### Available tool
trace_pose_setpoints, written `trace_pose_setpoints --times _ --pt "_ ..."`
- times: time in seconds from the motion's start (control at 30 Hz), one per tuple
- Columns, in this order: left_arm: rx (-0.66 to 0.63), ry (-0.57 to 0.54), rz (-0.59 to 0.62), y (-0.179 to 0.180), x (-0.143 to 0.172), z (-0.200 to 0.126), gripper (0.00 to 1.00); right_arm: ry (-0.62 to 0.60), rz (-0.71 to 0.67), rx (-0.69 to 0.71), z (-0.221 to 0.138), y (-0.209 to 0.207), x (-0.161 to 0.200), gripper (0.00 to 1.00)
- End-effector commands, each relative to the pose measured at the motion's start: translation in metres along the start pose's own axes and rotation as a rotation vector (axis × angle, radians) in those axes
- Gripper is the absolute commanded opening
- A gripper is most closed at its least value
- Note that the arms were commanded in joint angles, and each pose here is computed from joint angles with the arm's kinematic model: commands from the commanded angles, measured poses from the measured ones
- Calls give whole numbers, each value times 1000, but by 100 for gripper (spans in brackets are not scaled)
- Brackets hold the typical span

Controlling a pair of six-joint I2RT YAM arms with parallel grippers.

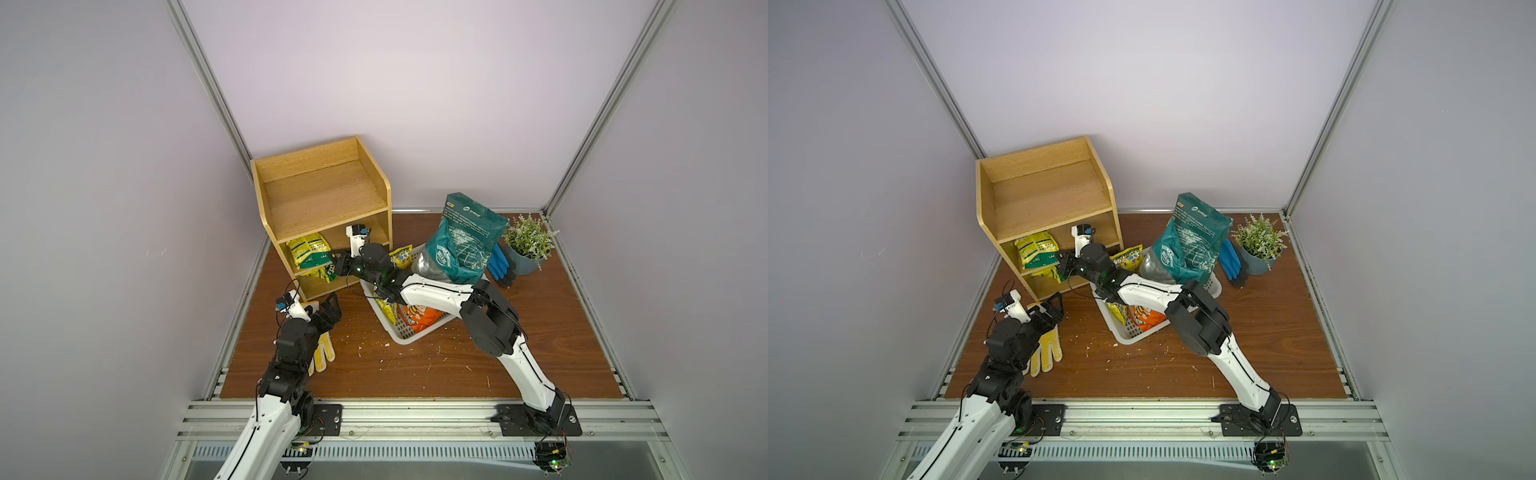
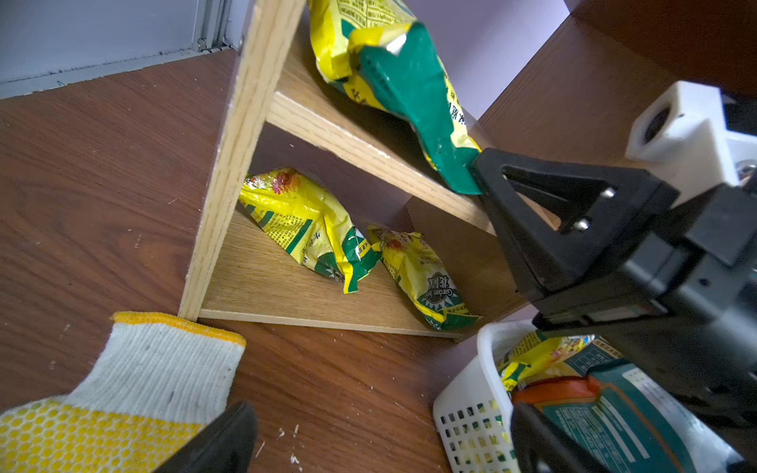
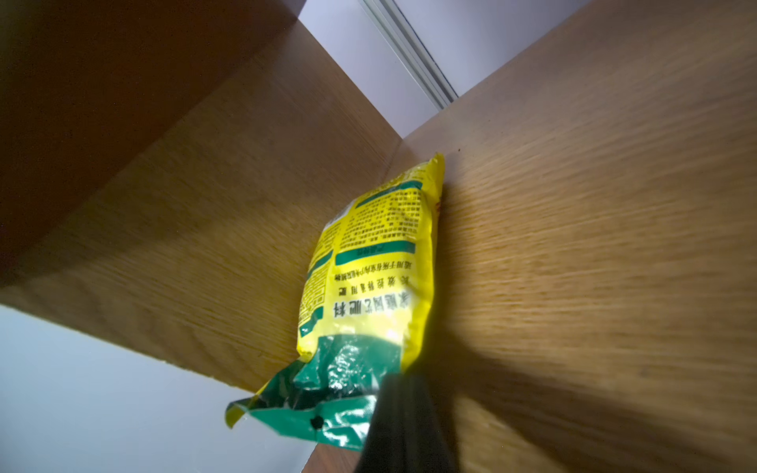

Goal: Take down the fertilizer bag from the shelf
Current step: Pick up the fertilizer bag from the shelf, then place the fertilizer bag in the storage box.

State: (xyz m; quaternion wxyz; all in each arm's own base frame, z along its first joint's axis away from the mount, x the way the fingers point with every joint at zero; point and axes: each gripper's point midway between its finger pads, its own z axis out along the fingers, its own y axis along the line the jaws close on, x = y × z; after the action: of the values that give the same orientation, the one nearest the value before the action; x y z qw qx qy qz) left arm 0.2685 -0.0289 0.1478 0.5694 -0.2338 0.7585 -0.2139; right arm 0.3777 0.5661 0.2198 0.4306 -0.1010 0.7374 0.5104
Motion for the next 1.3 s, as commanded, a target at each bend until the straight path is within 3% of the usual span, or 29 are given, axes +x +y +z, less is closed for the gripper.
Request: trace_pose_setpoints --times 0.0,0.33,0.5,0.77,1.03,1.27 --pt "-31 -16 10 8 -2 -1 100 -157 -64 -141 -31 60 -68 0" --pt "-40 -20 12 9 -3 -1 100 -293 -156 -233 -94 97 -132 0" --pt "-44 -20 11 10 -3 -2 100 -283 -223 -254 -124 111 -137 0" --pt "-39 -15 12 9 -3 -1 100 -269 -284 -176 -185 107 -137 0" --pt "4 -40 22 -8 -18 2 100 -116 -304 -82 -235 95 -105 0" --pt "36 -11 184 -41 -40 28 100 83 -335 -28 -259 82 -66 0"
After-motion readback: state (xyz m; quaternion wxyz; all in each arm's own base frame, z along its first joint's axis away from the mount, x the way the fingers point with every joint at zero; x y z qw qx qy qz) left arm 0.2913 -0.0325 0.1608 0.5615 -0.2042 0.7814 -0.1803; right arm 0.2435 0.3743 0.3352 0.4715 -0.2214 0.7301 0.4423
